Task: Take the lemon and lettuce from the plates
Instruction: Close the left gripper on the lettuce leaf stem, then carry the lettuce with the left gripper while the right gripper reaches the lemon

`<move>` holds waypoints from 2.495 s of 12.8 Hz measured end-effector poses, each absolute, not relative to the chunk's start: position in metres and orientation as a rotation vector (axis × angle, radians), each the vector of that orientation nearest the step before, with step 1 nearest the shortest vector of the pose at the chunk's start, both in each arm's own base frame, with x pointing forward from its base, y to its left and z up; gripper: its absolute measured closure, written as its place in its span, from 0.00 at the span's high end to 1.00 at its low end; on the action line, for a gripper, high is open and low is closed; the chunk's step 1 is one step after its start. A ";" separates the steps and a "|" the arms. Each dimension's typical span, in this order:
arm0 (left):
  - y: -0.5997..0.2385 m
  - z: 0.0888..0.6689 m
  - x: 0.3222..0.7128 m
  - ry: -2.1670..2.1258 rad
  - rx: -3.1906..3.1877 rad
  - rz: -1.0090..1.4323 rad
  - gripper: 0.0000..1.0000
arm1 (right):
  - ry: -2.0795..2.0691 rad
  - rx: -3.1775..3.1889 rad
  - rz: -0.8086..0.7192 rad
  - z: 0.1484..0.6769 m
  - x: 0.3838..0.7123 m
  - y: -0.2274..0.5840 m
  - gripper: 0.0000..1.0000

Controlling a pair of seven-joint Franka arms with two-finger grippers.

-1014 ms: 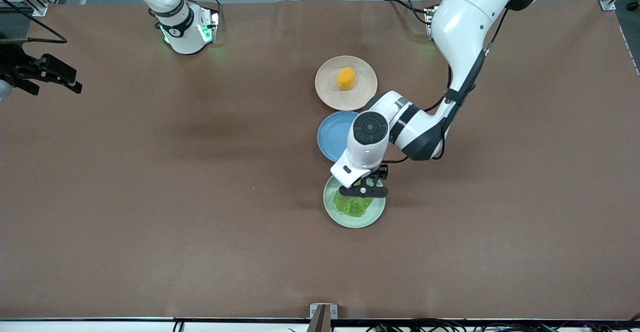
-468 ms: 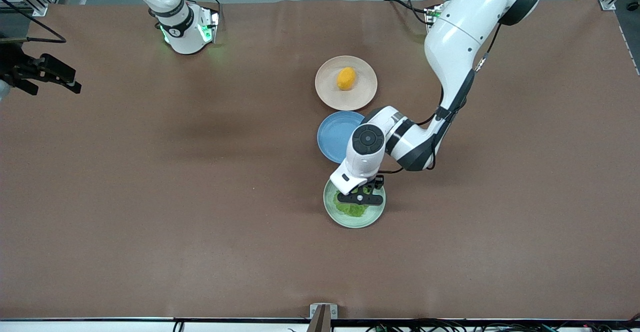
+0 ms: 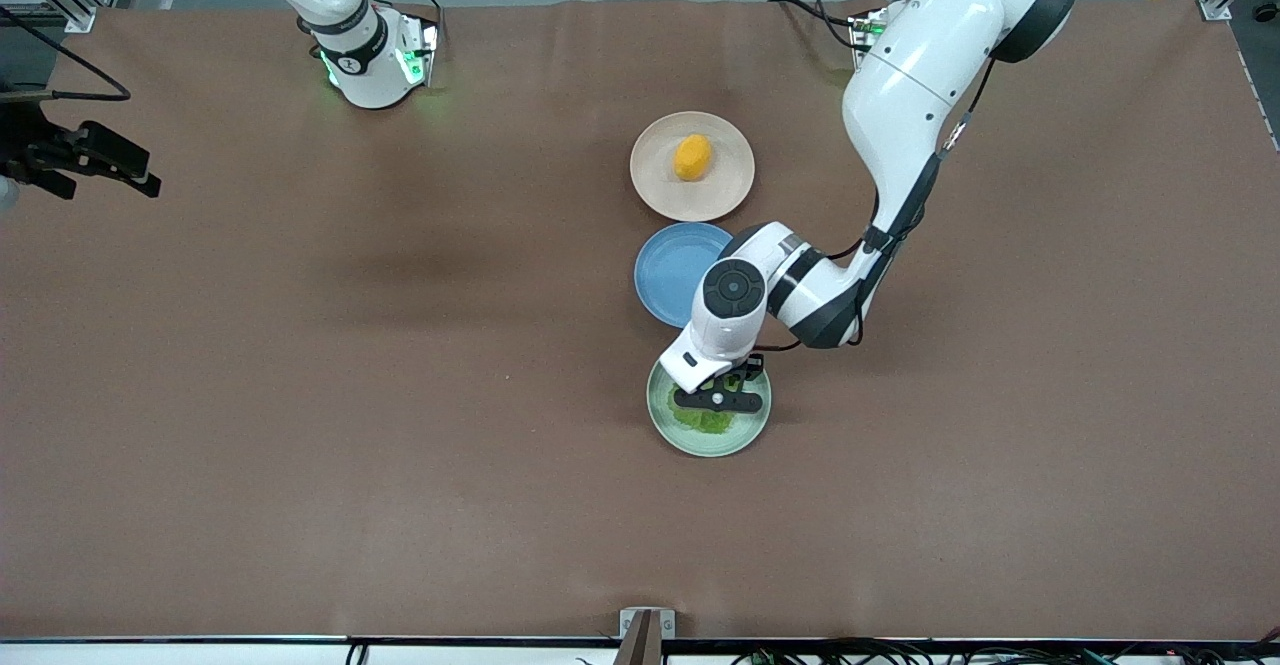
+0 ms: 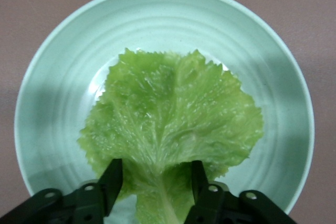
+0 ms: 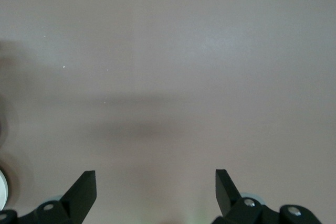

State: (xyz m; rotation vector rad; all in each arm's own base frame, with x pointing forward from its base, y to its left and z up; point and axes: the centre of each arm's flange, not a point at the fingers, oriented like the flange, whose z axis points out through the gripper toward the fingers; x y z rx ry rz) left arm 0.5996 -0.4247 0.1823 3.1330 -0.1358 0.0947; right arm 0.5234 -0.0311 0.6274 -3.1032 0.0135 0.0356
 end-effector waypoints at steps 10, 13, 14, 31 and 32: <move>-0.399 0.270 0.630 -0.052 3.161 0.149 0.09 | 0.173 -3.107 0.188 0.583 0.546 0.018 1.00; -0.324 0.327 0.656 -0.026 3.228 0.108 0.08 | 0.288 -3.091 0.247 0.586 0.530 0.101 1.00; -0.292 0.332 0.664 -0.017 3.245 0.086 0.08 | 0.323 -3.089 0.253 0.586 0.524 0.129 1.00; -0.039 0.288 0.710 0.398 3.217 0.149 0.96 | 0.632 -3.013 0.074 0.411 0.279 0.535 1.00; -0.040 0.314 0.711 0.398 3.216 0.195 1.00 | 0.655 -3.002 0.045 0.390 0.262 0.552 1.00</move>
